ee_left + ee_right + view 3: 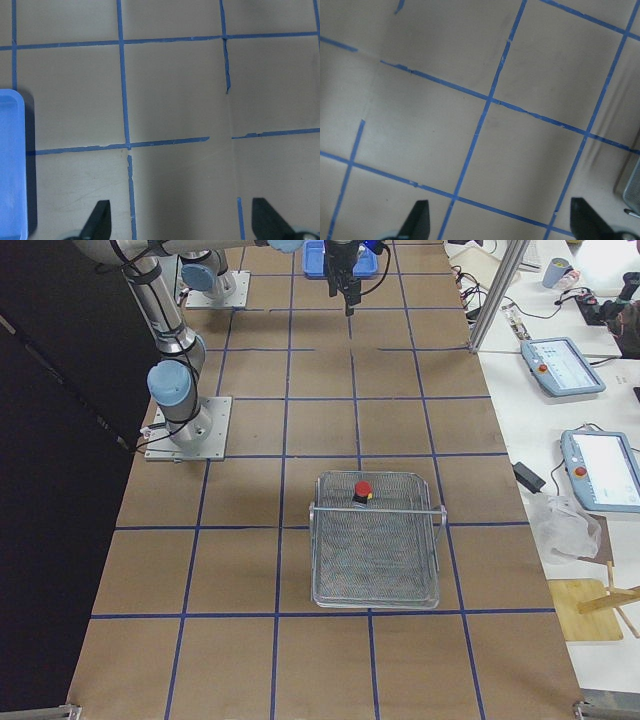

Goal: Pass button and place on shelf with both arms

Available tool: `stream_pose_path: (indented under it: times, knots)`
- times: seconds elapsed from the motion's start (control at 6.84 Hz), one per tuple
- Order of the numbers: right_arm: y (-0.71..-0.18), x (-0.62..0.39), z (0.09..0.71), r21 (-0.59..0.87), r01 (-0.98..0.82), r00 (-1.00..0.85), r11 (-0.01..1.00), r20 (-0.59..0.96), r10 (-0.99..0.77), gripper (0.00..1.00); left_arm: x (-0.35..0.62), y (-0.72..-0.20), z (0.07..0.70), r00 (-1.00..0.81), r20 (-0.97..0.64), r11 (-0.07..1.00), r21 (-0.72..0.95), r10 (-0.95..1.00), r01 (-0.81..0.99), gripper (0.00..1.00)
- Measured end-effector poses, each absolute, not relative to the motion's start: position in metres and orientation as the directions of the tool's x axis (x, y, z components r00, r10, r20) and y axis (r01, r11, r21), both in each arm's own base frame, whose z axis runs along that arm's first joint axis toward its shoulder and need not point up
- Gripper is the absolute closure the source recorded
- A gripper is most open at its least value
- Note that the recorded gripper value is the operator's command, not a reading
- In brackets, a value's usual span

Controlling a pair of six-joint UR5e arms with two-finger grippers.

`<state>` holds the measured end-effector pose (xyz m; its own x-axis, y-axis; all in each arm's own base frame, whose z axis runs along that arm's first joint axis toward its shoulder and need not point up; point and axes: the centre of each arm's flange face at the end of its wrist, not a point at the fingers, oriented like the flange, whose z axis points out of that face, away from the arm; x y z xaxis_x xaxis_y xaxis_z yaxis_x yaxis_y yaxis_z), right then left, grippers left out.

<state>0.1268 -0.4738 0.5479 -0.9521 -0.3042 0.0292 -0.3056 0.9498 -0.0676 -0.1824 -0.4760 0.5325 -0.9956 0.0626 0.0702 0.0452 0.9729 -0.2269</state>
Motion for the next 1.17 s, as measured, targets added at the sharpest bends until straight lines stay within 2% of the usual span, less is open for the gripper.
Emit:
stream_pose_path:
  times: [0.29, 0.58, 1.17]
  knots:
    - [-0.485, 0.115, 0.554, -0.101, -0.106, -0.994, 0.989, -0.001, -0.107, 0.00, -0.183, -0.475, 0.532, -0.995, 0.072, 0.973, -0.227, 0.063, 0.045, 0.00]
    - [-0.507, 0.099, 0.543, -0.077, 0.012, -1.000, 0.997, -0.009, 0.012, 0.00, -0.184, -0.479, 0.528, -0.995, 0.075, 0.973, -0.225, 0.067, 0.048, 0.00]
    - [-0.519, 0.096, 0.516, -0.022, 0.106, -0.994, 0.994, 0.000, 0.106, 0.00, -0.184, -0.480, 0.526, -0.994, 0.080, 0.973, -0.225, 0.069, 0.050, 0.00]
